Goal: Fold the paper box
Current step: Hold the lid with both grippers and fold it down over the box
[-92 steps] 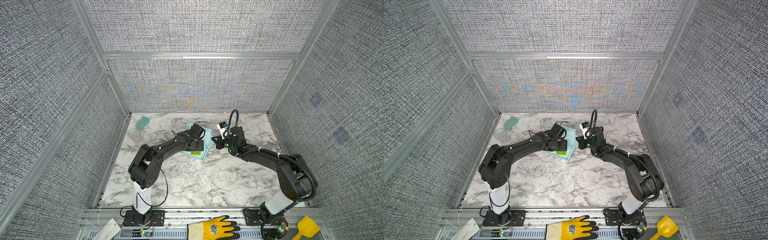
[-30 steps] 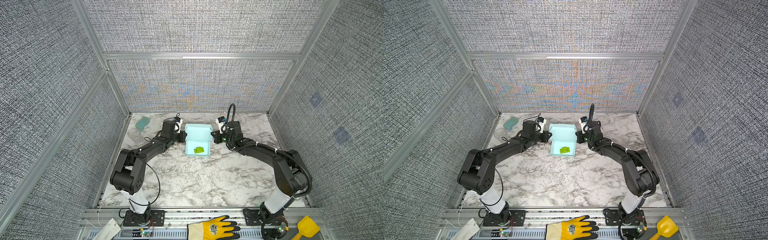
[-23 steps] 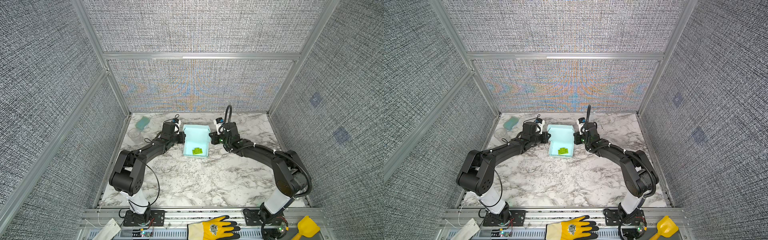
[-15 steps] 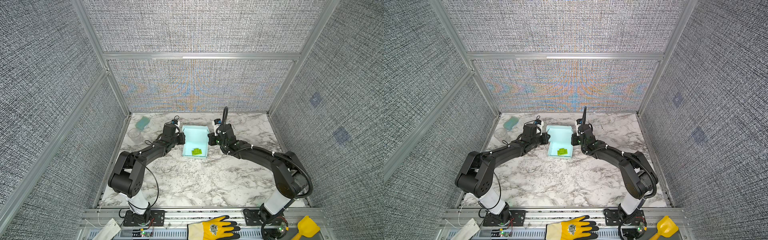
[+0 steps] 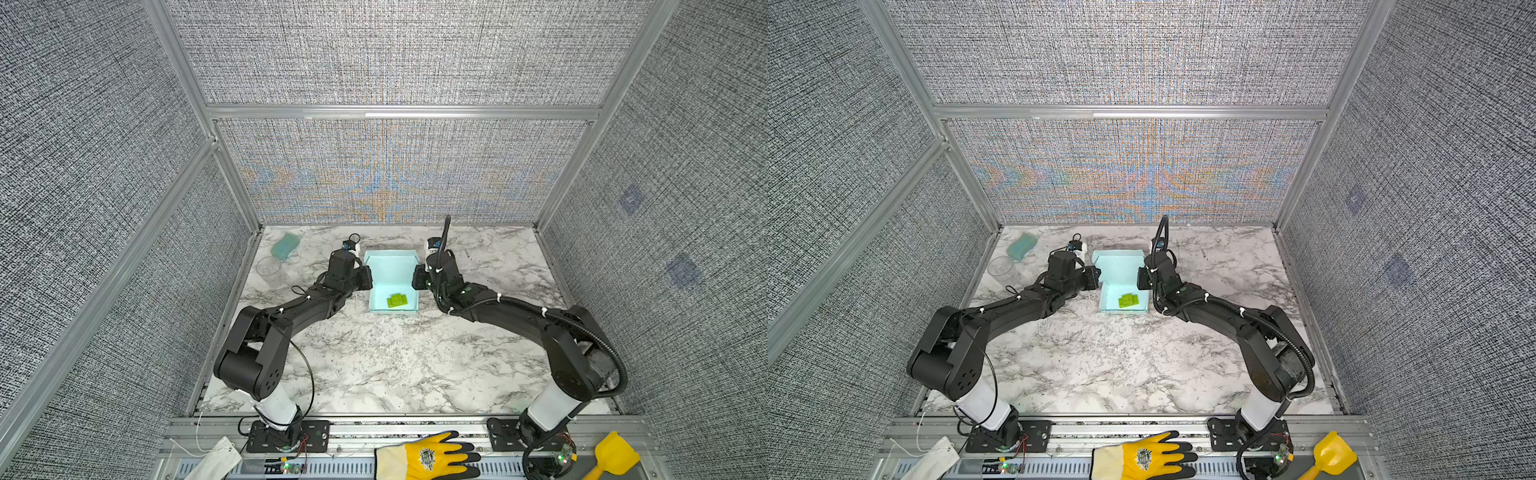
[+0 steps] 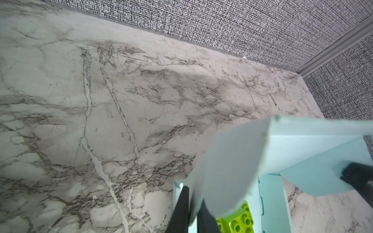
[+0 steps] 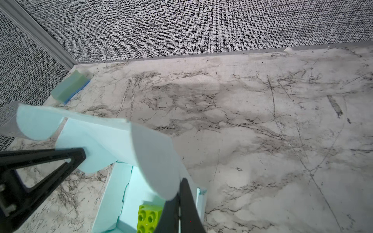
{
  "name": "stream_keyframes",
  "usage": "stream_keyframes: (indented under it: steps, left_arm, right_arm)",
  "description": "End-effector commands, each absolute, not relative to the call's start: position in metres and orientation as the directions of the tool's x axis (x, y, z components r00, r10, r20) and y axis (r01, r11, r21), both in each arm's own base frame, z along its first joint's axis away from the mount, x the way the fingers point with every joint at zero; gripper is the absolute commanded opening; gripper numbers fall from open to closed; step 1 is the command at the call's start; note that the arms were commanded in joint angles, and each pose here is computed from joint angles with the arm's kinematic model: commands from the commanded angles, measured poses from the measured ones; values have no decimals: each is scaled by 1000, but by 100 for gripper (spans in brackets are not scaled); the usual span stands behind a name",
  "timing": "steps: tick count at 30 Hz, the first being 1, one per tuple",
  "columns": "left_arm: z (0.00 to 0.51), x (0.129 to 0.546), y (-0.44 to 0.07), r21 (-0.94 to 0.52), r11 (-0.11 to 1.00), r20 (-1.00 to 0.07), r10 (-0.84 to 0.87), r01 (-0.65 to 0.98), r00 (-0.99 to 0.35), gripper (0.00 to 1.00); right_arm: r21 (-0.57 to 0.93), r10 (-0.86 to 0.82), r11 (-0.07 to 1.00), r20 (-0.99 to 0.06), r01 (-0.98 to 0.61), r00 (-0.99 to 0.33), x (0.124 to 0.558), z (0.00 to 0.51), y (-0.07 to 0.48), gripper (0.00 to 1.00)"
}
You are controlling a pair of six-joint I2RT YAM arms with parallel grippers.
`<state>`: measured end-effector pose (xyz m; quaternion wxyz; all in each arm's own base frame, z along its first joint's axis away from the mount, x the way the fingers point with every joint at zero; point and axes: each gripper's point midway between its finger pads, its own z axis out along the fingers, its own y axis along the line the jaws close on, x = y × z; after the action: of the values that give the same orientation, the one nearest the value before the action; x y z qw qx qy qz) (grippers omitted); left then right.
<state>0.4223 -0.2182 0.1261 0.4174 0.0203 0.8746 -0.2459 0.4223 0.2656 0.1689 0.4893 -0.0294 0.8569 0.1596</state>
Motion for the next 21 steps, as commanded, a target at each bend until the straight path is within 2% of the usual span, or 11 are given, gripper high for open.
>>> stream_keyframes:
  steps: [1, 13, 21]
  left_arm:
    - [138, 432, -215, -402, 888, -782, -205, 225, -588, 12]
    - [149, 436, -215, -366, 905, -856, -234, 220, -461, 12]
    - [153, 433, -216, -316, 907, -907, -203, 279, -368, 12]
  right_arm:
    - [257, 148, 949, -873, -181, -464, 433, 179, 264, 0]
    - [268, 165, 936, -907, -229, -387, 435, 169, 270, 0]
    - [274, 181, 922, -930, -275, -320, 438, 176, 277, 0]
